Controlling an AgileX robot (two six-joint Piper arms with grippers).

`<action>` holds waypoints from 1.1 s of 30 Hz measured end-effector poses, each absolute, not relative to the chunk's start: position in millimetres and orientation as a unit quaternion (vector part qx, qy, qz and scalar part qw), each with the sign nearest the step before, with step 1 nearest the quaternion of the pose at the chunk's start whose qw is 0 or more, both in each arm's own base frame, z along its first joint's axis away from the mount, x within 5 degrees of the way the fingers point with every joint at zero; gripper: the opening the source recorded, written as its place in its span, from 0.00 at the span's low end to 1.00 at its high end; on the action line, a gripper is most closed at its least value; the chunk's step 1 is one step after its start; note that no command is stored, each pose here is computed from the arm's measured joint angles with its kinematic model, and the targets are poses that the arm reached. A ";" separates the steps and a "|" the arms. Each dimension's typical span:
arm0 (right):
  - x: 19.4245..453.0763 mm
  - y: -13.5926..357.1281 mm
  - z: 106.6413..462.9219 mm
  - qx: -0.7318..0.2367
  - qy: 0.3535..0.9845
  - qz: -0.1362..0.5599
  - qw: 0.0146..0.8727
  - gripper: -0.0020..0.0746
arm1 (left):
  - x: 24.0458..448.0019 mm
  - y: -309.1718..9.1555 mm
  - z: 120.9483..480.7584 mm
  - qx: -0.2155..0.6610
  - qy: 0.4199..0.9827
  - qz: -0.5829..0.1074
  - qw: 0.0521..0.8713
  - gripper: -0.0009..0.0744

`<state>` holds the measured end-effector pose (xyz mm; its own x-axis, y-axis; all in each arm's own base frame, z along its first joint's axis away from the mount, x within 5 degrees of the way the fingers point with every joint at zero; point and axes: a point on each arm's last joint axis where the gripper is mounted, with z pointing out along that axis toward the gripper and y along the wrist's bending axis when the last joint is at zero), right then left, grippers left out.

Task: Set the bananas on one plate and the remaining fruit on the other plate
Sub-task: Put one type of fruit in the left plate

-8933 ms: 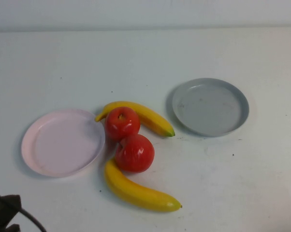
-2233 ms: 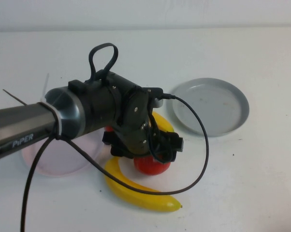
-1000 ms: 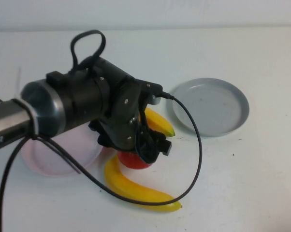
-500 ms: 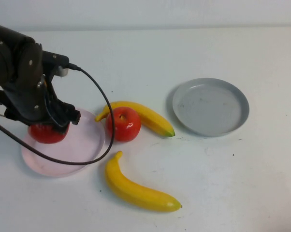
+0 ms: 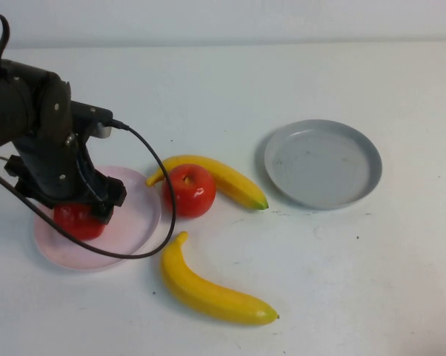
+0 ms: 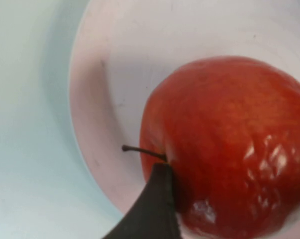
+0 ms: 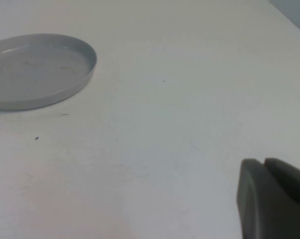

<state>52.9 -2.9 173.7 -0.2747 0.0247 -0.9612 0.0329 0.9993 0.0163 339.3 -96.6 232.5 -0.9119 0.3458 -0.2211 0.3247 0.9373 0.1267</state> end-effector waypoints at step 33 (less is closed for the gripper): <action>53.0 -2.8 174.0 0.018 0.797 -0.003 0.603 0.01 | 337.1 -205.4 257.9 0.253 0.934 -0.052 0.247 0.90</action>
<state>53.0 -2.8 174.0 -0.2716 0.0246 -0.9621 0.0325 0.9993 0.0164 337.1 -205.4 257.9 -0.7503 0.4461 -0.4879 0.4973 0.8671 0.0279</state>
